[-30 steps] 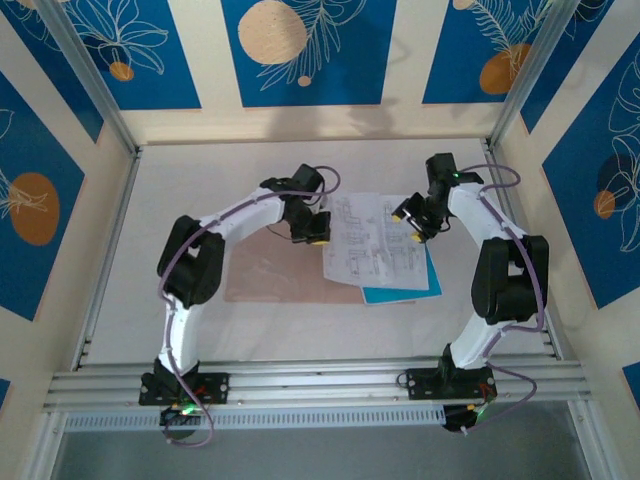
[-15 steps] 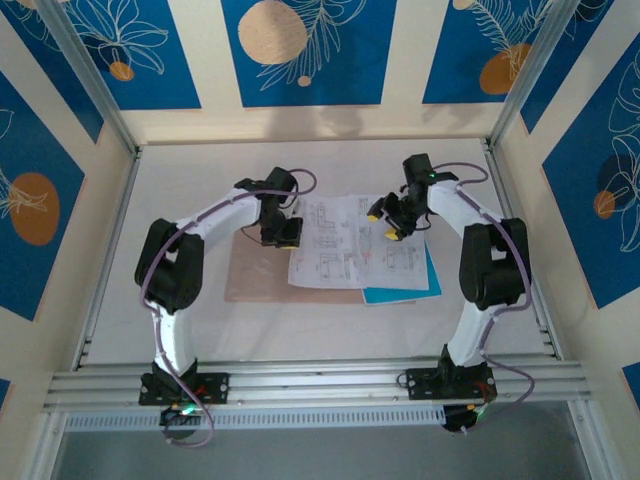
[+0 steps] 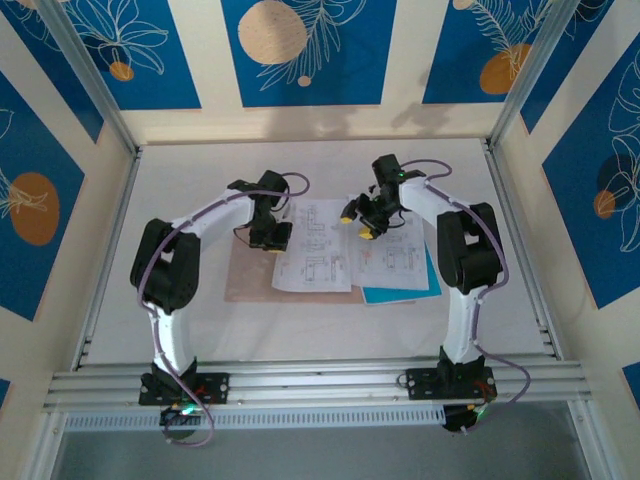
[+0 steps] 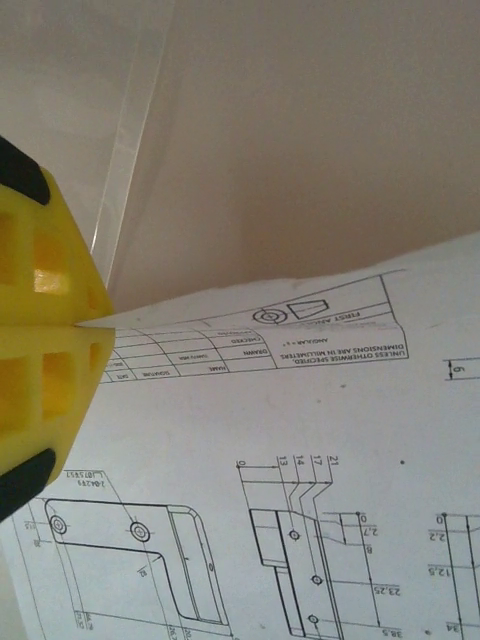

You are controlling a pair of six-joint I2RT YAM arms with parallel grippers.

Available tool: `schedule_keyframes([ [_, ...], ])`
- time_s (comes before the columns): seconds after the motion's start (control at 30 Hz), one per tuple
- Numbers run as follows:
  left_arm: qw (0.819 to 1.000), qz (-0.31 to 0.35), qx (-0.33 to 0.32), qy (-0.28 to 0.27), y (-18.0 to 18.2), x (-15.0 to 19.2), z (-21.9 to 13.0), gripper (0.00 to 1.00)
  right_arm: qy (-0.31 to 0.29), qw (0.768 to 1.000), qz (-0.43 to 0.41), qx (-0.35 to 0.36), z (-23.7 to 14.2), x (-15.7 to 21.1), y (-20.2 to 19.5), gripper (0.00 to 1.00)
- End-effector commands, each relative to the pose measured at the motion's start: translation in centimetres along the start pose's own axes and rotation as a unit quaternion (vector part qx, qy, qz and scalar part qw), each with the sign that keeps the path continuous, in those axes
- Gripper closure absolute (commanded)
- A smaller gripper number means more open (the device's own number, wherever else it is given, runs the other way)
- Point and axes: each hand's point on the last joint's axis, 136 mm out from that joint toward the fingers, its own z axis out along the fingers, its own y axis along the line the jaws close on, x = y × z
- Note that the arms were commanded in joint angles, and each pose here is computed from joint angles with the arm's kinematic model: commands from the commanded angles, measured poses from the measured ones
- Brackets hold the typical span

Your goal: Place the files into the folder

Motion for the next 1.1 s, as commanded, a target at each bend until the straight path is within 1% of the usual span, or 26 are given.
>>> schedule_keyframes([
  [0.0, 1.0, 0.007, -0.018, 0.003, 1.4, 0.8, -1.2, 1.0, 0.016, 1.0, -0.009, -0.011, 0.6, 0.3, 1.1, 0.41],
  [0.2, 1.0, 0.007, -0.022, 0.009, 2.1, 1.1, -1.0, 1.0, 0.026, 1.0, -0.012, -0.011, 1.7, 0.5, 1.6, 0.41],
  [0.43, 1.0, 0.003, -0.011, 0.009, 1.8, 0.9, -0.7, 1.0, 0.043, 0.999, -0.017, -0.018, 2.9, 1.1, 2.4, 0.42],
  [0.8, 1.0, -0.004, -0.005, 0.011, 1.6, 0.8, -0.5, 1.0, 0.067, 0.998, -0.014, -0.007, 4.8, 1.9, 2.1, 0.45],
  [1.07, 1.0, -0.011, 0.001, 0.012, 1.5, 0.9, -0.1, 1.0, 0.082, 0.996, -0.027, -0.037, 4.8, 2.6, 3.3, 0.46],
])
